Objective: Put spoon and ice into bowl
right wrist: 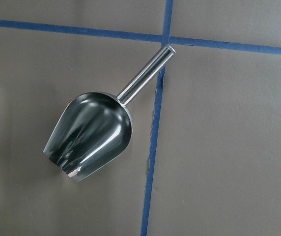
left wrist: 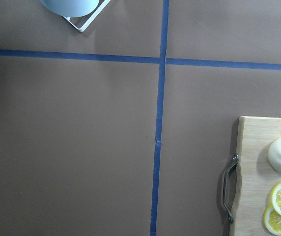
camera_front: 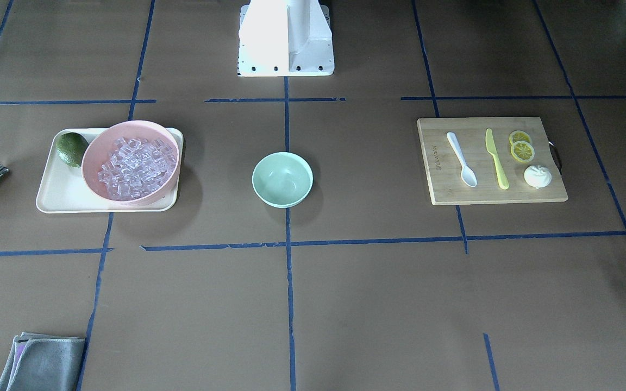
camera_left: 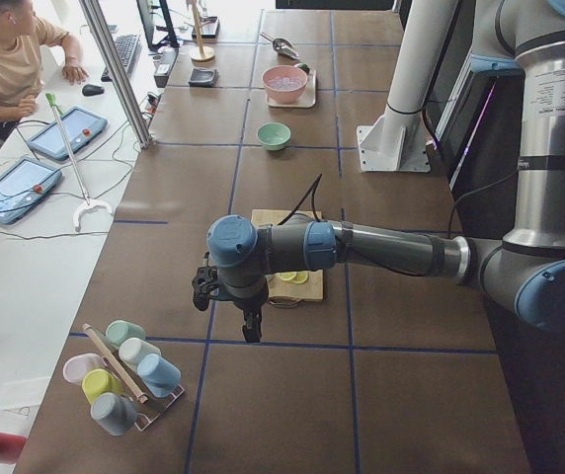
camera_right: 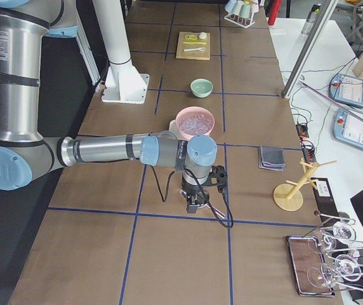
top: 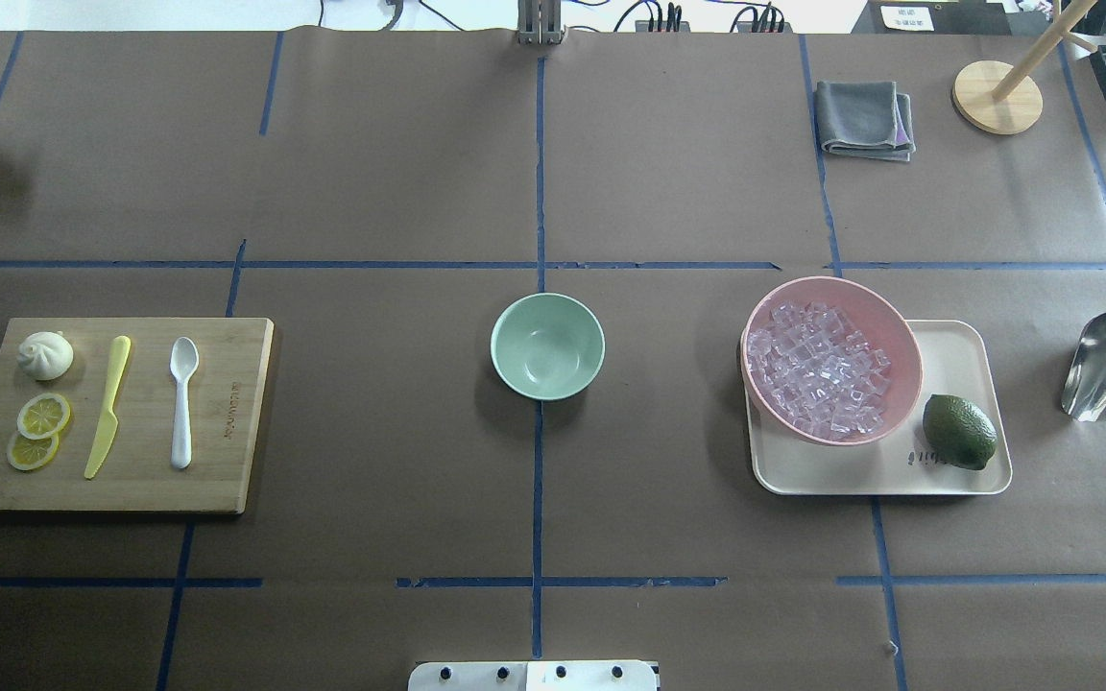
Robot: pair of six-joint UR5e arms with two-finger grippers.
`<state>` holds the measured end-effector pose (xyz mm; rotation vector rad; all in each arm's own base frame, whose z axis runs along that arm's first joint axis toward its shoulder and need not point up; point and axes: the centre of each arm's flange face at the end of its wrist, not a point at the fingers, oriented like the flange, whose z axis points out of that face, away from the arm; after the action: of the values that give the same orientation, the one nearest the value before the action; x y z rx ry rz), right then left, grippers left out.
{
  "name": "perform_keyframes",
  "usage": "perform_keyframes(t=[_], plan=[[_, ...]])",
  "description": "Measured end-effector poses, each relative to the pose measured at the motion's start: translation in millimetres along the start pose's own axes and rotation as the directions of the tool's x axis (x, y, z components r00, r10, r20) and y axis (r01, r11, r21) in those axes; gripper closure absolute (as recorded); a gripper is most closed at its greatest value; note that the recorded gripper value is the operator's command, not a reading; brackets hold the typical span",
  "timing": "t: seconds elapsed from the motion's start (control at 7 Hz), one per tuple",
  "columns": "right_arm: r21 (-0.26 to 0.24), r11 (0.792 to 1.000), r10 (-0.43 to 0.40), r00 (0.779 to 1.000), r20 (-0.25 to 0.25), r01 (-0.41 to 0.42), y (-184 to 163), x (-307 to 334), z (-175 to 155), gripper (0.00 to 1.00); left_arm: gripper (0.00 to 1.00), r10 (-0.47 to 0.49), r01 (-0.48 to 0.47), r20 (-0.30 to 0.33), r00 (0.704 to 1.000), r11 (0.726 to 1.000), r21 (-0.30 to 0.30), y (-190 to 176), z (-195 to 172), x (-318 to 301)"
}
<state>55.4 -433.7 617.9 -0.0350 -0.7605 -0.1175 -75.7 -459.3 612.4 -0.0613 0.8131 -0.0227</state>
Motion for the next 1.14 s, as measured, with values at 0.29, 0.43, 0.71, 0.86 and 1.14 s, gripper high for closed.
perform_keyframes(t=[0.29,0.43,0.71,0.86,1.14], plan=[[0.003,1.000,-0.002,1.000,0.001,0.002,-0.3,0.2,0.3,0.00,0.00,0.003,-0.003,0.001,1.000,1.000,-0.004,1.5,2.0,-0.8],[0.003,1.000,-0.002,1.000,0.001,0.002,-0.3,0.3,0.4,0.00,0.00,0.006,-0.006,0.001,1.000,1.000,-0.003,1.9,1.8,-0.1],[0.005,1.000,-0.003,1.000,0.008,0.003,-0.6,-0.7,0.4,0.00,0.00,0.010,-0.010,0.000,1.000,1.000,-0.001,2.4,0.7,2.0],[0.006,1.000,-0.004,1.000,0.014,0.004,-1.1,-1.8,0.1,0.00,0.00,0.009,-0.009,0.000,1.000,1.000,-0.002,1.9,1.0,3.0],[0.003,1.000,-0.020,1.000,0.022,0.020,-4.6,-9.2,1.7,0.00,0.00,0.025,-0.025,-0.018,1.000,1.000,-0.007,7.3,6.4,8.6]])
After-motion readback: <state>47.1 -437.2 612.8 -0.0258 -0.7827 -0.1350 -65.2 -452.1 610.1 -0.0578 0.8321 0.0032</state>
